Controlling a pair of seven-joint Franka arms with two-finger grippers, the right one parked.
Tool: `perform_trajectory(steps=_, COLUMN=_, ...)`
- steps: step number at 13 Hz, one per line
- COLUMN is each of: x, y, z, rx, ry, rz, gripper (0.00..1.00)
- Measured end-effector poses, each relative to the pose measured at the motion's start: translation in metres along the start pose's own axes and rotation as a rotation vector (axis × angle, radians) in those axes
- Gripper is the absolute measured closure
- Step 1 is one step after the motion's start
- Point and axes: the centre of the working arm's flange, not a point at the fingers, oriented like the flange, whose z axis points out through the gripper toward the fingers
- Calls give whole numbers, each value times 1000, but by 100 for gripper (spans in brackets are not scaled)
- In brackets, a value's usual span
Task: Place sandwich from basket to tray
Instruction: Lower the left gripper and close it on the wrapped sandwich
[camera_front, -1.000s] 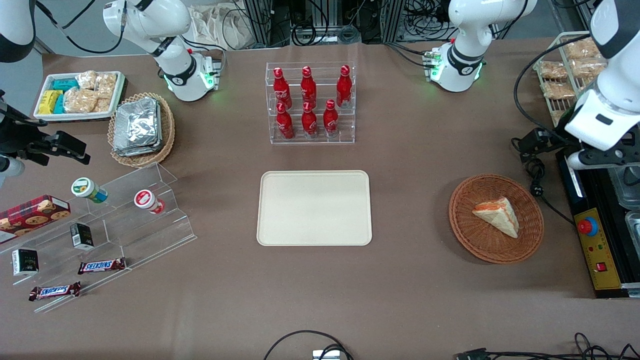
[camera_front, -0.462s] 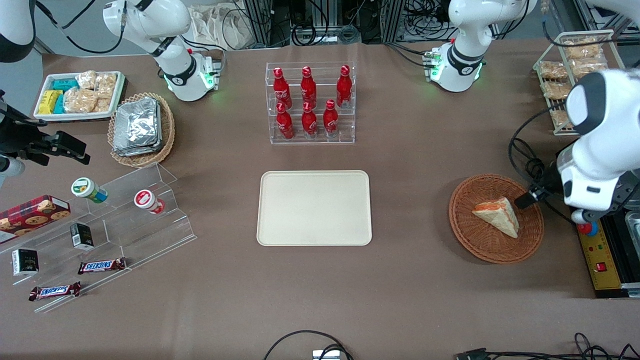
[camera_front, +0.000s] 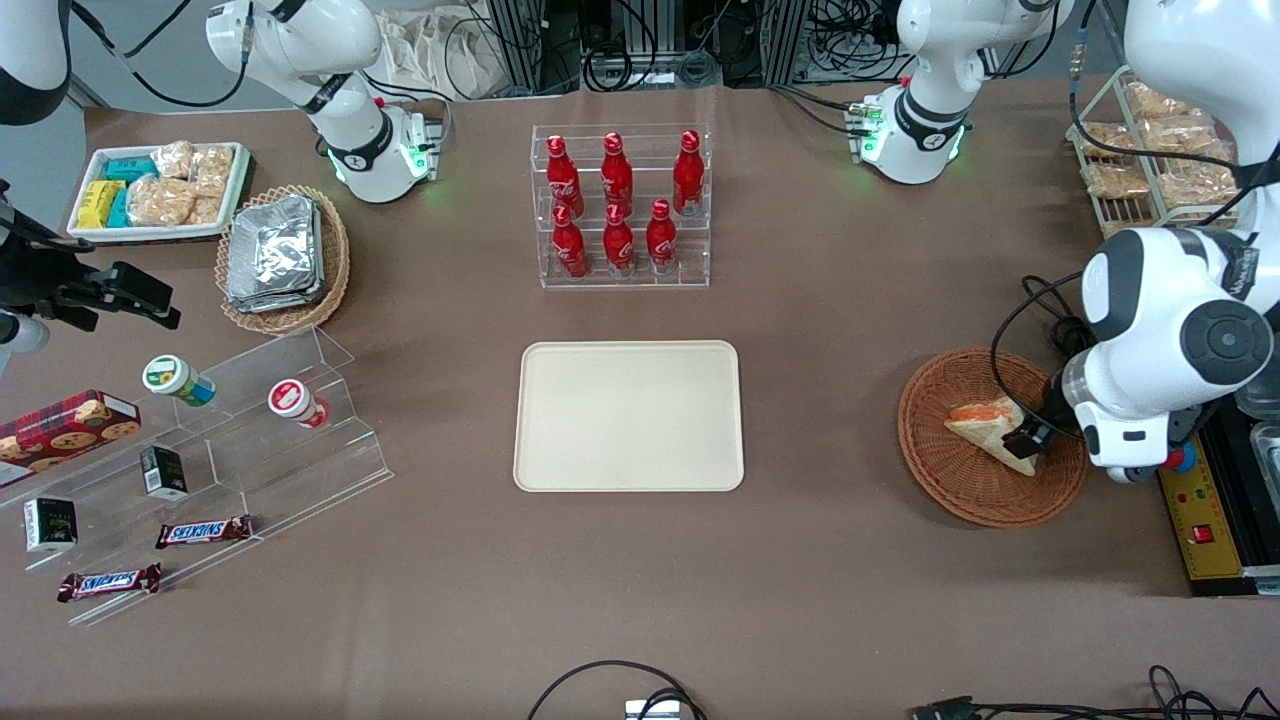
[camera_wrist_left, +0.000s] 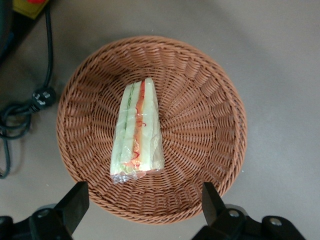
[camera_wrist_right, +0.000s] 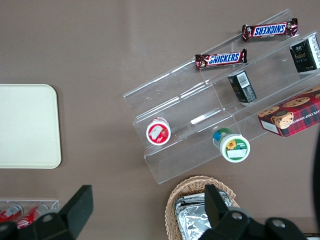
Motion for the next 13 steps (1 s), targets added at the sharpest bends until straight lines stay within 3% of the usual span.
perform_trajectory(steps=4, x=-5, y=-7, z=42, rx=20, ry=44, rz=-30, gripper=0)
perform_trajectory(steps=13, x=-1, y=-20, z=95, rx=27, ry=29, rz=-111, gripper=0)
